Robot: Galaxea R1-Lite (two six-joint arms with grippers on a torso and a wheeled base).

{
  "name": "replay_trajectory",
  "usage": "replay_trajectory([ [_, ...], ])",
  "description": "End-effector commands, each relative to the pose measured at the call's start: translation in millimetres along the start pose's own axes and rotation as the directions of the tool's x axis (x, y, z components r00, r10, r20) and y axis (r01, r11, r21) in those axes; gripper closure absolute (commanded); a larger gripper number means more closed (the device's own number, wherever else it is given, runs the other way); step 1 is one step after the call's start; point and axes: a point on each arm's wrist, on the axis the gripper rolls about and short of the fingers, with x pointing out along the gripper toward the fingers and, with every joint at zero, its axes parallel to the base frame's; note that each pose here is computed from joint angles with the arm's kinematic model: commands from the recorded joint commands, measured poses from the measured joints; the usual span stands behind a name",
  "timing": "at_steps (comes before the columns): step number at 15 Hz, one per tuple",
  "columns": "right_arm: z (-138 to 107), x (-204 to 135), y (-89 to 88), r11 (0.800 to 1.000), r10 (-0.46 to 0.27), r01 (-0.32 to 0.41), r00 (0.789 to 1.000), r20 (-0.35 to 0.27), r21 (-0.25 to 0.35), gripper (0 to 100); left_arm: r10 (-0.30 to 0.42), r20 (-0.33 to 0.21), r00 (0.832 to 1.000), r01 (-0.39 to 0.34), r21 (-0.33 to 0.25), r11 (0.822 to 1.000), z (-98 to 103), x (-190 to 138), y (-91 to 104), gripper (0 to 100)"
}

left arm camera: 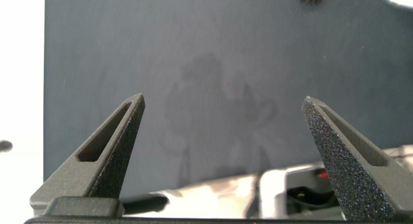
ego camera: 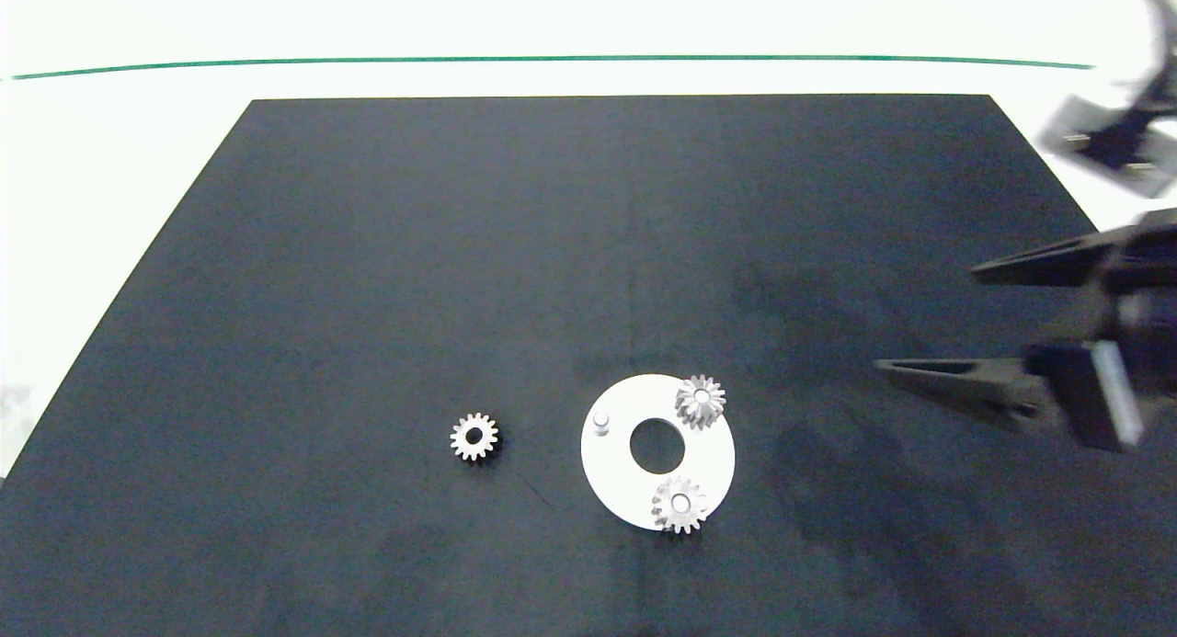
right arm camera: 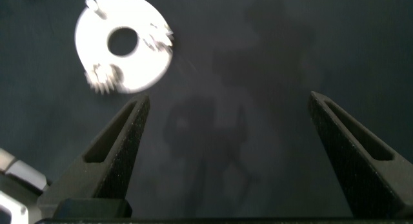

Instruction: Install three planetary gears onto the carrier pins

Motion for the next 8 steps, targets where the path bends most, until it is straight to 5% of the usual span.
replay_trajectory([
  [1, -149, -138, -4.4, 0.961, -0.243, 0.227, 0.965, 0.095, 0.155, 0, -0.048, -0.116, 0.992, 0.056, 0.070, 0.996, 8, 48, 2.3, 0],
  [3, -179, -162, 8.2, 0.935, -0.318, 0.297, 0.945, 0.084, 0.193, 0, -0.080, -0.186, 0.979, 0.110, 0.156, 0.982, 13, 66, 2.9, 0],
  [5, -199, -169, 17.3, 0.927, -0.336, 0.316, 0.939, 0.073, 0.204, 0, -0.139, -0.259, 0.956, 0.187, 0.170, 0.968, 17, 84, 1.3, 0],
  [8, -217, -170, 28.2, 0.908, -0.379, 0.356, 0.923, 0.072, 0.221, 0, -0.197, -0.275, 0.941, 0.254, 0.189, 0.949, 30, 126, -4.8, 0],
])
